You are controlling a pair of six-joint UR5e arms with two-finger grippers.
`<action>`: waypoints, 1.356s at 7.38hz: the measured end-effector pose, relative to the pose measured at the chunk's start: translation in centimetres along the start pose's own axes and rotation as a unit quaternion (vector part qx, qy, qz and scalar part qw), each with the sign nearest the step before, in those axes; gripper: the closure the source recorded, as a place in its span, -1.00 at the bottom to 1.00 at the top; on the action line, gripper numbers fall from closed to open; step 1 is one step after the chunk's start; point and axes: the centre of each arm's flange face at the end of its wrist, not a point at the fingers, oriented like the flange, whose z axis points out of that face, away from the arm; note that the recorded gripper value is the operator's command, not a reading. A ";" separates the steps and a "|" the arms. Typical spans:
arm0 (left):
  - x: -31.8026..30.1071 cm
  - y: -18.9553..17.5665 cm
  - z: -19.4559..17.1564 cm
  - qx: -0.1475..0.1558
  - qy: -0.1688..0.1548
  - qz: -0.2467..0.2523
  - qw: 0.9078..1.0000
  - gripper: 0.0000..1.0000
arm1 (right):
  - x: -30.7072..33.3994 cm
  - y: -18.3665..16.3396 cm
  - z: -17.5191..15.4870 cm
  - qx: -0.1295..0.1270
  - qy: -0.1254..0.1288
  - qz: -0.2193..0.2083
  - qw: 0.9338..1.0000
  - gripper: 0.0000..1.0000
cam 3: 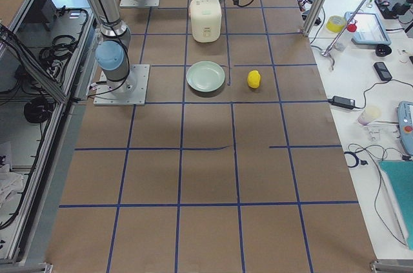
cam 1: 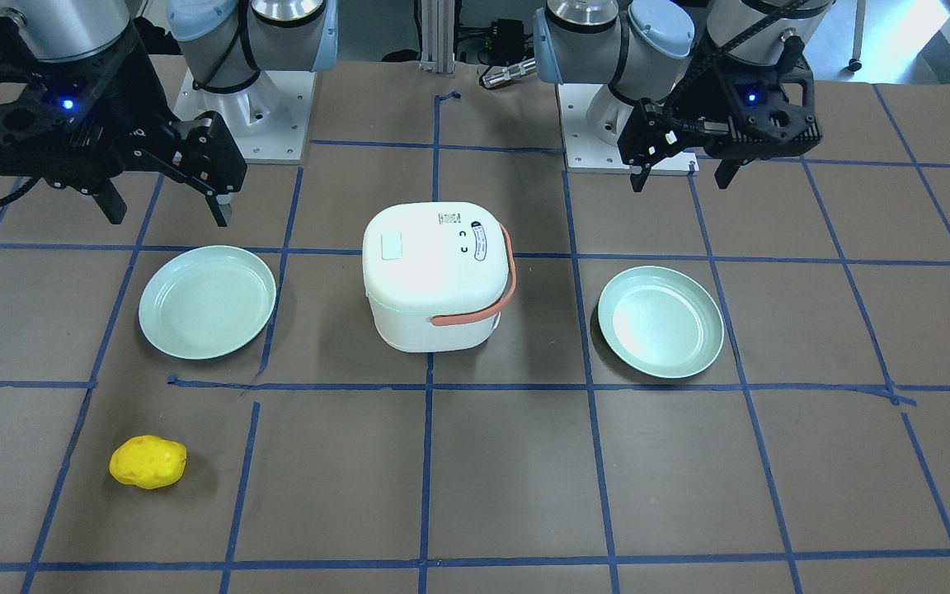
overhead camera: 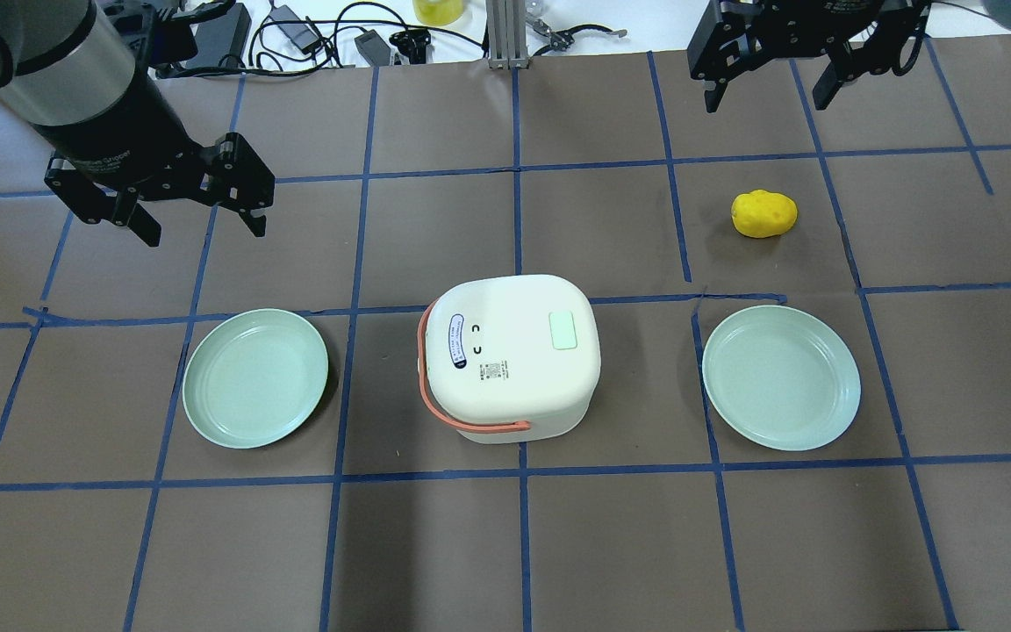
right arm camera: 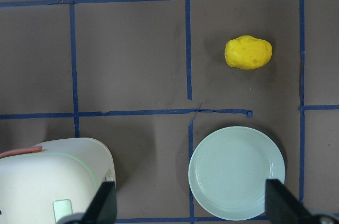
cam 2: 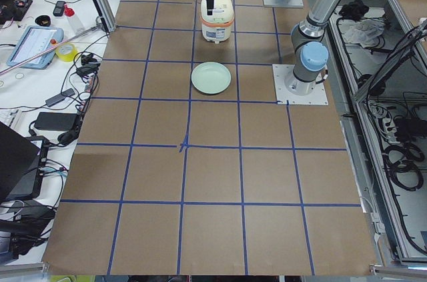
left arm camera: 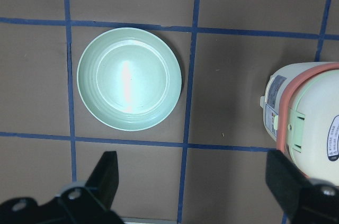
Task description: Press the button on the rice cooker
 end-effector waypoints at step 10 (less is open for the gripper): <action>0.0 0.0 0.0 0.000 0.000 0.000 1.000 -1.00 | 0.1 -0.2 0.3 -0.002 -0.001 -0.003 1.000 -0.54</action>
